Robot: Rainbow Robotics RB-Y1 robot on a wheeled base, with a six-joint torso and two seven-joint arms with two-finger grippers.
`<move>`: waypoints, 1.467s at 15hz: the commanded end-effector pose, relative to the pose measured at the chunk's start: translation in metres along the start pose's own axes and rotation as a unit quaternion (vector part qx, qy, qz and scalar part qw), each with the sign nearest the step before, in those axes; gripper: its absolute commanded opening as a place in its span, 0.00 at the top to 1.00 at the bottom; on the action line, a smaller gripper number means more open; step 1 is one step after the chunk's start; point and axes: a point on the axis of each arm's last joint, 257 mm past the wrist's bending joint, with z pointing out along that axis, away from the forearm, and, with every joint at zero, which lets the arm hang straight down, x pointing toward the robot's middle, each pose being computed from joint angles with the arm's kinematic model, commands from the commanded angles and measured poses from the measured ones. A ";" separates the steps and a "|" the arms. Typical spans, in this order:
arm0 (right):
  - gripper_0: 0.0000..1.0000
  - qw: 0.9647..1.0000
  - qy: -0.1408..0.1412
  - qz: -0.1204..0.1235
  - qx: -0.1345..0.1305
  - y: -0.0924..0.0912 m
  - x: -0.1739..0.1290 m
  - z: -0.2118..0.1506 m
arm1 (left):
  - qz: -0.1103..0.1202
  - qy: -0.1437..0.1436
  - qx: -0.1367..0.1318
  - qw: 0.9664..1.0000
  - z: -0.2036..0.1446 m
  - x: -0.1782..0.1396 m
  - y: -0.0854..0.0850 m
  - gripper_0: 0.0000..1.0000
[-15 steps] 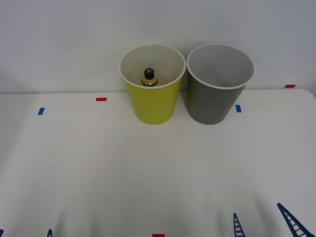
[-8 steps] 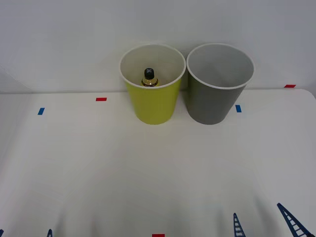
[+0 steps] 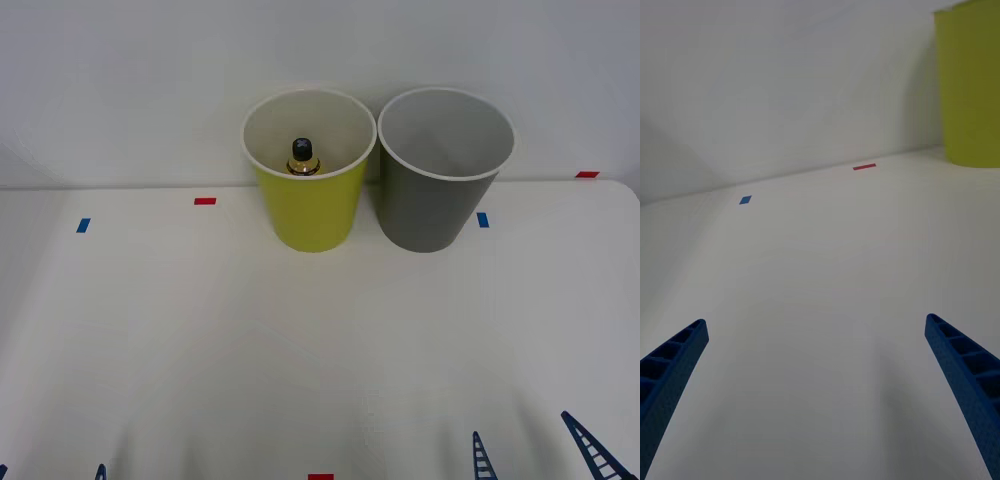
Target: Put cans in the gray bin and PET bottles in the light green bin.
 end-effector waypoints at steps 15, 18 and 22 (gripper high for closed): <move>0.00 1.000 0.000 0.000 0.000 0.000 0.000 0.000 | 0.000 0.000 0.000 1.000 0.000 0.000 0.000 0.00; 0.00 1.000 0.000 0.000 0.000 0.000 0.000 0.000 | 0.000 0.000 0.000 1.000 0.000 0.000 0.000 0.00; 0.00 1.000 0.000 0.000 0.000 0.000 0.000 0.000 | 0.000 0.000 0.000 1.000 0.000 0.000 0.000 0.00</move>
